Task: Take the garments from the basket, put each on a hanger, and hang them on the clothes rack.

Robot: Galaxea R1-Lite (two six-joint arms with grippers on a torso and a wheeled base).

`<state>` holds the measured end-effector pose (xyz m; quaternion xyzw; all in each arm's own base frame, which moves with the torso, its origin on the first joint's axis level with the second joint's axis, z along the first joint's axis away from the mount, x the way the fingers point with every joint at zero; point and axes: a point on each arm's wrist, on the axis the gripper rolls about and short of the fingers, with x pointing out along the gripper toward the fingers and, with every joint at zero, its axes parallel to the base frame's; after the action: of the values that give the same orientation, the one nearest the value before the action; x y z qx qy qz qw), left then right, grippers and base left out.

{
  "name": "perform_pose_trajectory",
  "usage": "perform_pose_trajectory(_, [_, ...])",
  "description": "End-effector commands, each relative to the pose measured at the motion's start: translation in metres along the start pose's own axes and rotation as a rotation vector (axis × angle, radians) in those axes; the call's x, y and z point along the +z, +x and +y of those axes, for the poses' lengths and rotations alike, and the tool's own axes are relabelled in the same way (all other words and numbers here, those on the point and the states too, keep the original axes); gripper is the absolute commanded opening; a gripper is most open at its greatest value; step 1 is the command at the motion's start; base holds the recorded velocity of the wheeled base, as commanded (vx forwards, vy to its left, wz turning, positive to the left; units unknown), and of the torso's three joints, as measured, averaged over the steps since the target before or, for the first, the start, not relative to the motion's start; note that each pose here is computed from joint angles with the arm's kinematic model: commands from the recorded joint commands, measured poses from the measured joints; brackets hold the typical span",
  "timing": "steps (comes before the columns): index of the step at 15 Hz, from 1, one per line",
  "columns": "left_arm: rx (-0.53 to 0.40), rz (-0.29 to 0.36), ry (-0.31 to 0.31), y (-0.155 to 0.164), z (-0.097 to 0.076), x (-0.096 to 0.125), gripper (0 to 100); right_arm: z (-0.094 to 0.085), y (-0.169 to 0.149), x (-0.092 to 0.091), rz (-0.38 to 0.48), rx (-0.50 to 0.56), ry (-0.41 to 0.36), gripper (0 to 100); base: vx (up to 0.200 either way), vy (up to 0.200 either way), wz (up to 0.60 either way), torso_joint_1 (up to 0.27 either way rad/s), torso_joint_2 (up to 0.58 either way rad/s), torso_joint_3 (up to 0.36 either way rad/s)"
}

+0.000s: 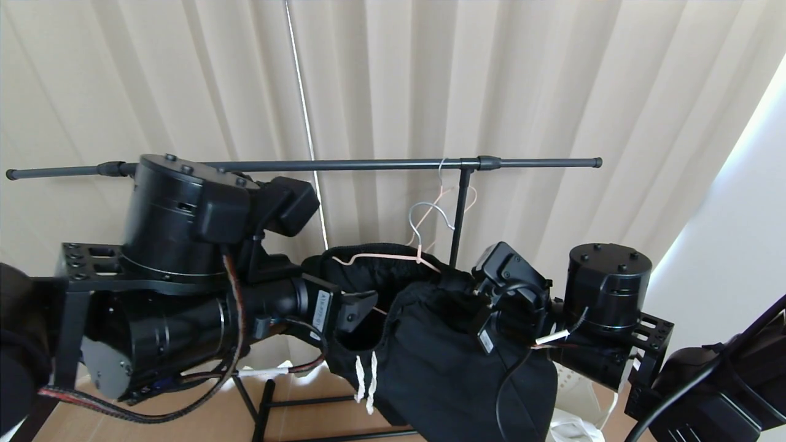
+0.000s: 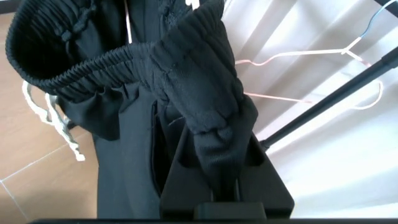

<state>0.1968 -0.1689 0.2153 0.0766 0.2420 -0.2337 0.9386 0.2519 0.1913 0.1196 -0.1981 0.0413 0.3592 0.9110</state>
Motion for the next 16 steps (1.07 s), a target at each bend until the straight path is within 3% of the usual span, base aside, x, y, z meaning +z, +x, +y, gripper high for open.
perform_pose_trajectory(1, [0.052,-0.06,0.031,-0.02,0.024,0.008,100,-0.002,-0.001,0.001,-0.013,0.011,0.012,0,0.0,0.0,0.0,0.0,0.0,0.0])
perform_pose_trajectory(3, [0.029,-0.078,0.14,-0.031,0.052,0.007,100,-0.009,-0.001,-0.001,-0.049,0.038,0.035,0,0.0,0.0,0.0,0.0,0.0,0.0])
perform_pose_trajectory(6, [-0.023,-0.082,0.239,-0.032,0.087,0.005,100,-0.017,-0.002,-0.004,-0.067,0.075,0.068,0,0.0,0.0,0.0,0.0,0.0,0.0])
perform_pose_trajectory(7, [-0.05,-0.082,0.298,-0.029,0.1,0.003,100,-0.021,-0.003,-0.007,-0.075,0.11,0.073,0,0.0,0.0,0.0,0.0,0.0,0.0])
perform_pose_trajectory(9, [-0.102,-0.032,0.492,-0.014,0.125,-0.01,100,-0.031,-0.006,-0.013,-0.089,0.17,0.083,0,0.0,0.0,0.0,0.0,0.0,0.0])
perform_pose_trajectory(12, [-0.166,0.05,0.745,0.004,0.128,-0.025,100,-0.035,-0.01,-0.018,-0.111,0.258,0.09,0,0.0,0.0,0.0,0.0,0.0,0.0])
perform_pose_trajectory(16, [-0.241,0.067,0.829,0.028,0.105,-0.023,100,-0.032,-0.014,-0.019,-0.133,0.34,0.092,0,0.0,0.0,0.0,0.0,0.0,0.0])
